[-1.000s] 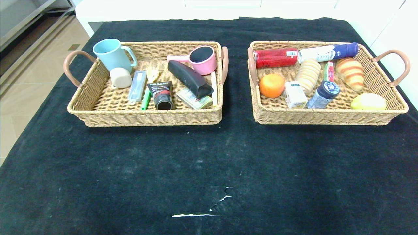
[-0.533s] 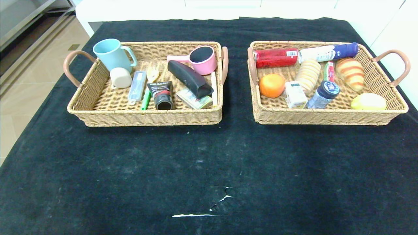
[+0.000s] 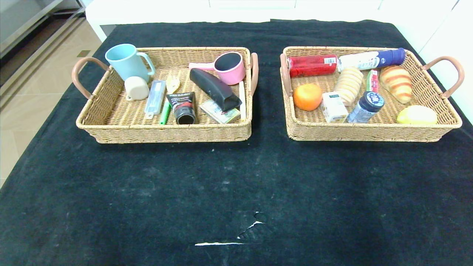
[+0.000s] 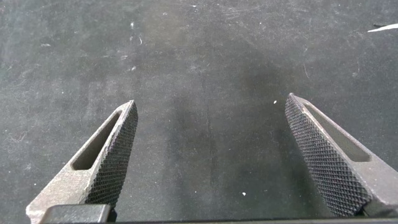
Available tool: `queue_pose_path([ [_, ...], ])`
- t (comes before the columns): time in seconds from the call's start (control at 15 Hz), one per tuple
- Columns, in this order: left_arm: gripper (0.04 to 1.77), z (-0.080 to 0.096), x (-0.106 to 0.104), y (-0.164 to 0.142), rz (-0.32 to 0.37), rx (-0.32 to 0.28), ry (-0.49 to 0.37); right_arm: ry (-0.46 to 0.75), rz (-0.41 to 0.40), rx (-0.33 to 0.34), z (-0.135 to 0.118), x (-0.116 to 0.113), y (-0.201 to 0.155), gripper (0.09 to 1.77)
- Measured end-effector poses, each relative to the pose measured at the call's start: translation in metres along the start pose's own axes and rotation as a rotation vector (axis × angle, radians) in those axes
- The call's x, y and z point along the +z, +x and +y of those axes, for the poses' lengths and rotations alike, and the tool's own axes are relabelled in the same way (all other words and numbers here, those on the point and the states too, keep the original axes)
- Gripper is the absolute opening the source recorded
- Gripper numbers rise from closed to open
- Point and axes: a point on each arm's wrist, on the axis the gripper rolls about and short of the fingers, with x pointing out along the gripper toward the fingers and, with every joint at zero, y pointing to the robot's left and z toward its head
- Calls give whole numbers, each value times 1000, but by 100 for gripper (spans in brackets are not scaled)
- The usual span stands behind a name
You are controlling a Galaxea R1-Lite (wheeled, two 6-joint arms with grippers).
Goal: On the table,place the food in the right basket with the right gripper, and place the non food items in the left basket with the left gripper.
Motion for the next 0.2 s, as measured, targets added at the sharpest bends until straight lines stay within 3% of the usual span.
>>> queue_pose_path([
  [0.2,172,0,0,0,-4,5,-30,11,0,-2,0,0,0,170],
])
